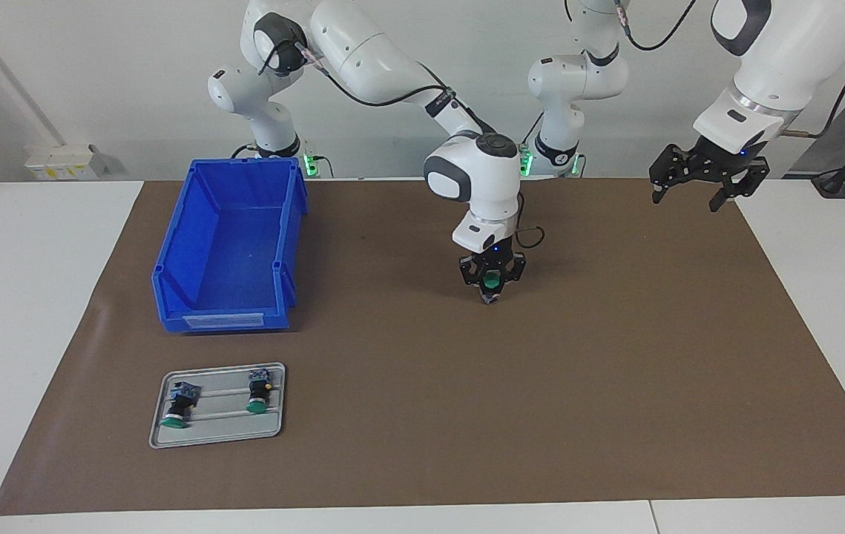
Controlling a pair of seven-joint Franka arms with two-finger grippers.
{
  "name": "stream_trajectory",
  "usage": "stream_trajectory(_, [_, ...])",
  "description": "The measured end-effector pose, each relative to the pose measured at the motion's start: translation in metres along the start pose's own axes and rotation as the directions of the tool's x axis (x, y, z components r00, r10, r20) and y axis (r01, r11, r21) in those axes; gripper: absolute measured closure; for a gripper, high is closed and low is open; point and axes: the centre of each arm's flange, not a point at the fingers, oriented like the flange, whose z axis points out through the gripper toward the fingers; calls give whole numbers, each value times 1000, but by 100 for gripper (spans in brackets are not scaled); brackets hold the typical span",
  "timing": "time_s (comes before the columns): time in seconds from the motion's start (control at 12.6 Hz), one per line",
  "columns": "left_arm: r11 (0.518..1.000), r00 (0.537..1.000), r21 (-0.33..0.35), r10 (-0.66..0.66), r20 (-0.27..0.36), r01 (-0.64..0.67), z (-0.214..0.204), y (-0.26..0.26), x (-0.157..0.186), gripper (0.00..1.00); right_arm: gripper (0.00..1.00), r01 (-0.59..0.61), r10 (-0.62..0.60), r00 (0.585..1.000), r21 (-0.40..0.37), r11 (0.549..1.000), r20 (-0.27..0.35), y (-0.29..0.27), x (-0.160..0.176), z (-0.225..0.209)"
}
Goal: Place and press button with both arms
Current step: 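Grasp the green-capped part with the right gripper, then carry the part with the right gripper into the blue bin and release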
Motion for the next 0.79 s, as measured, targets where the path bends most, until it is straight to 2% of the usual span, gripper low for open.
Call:
stream_trajectory(0.16, [1000, 1000, 0, 0, 0, 0, 0, 0, 0, 0, 67, -33, 33, 999, -19, 999, -16, 18, 23, -20])
stream_trajectory(0.32, [1000, 1000, 0, 0, 0, 0, 0, 0, 0, 0, 67, -85, 84, 996, -52, 995, -28, 59, 61, -75])
stream_trajectory(0.55, [1000, 1000, 0, 0, 0, 0, 0, 0, 0, 0, 67, -130, 125, 991, -89, 988, -55, 161, 121, -169])
stream_trajectory(0.79, [1000, 1000, 0, 0, 0, 0, 0, 0, 0, 0, 67, -88, 80, 995, -129, 988, -65, 275, 158, -210])
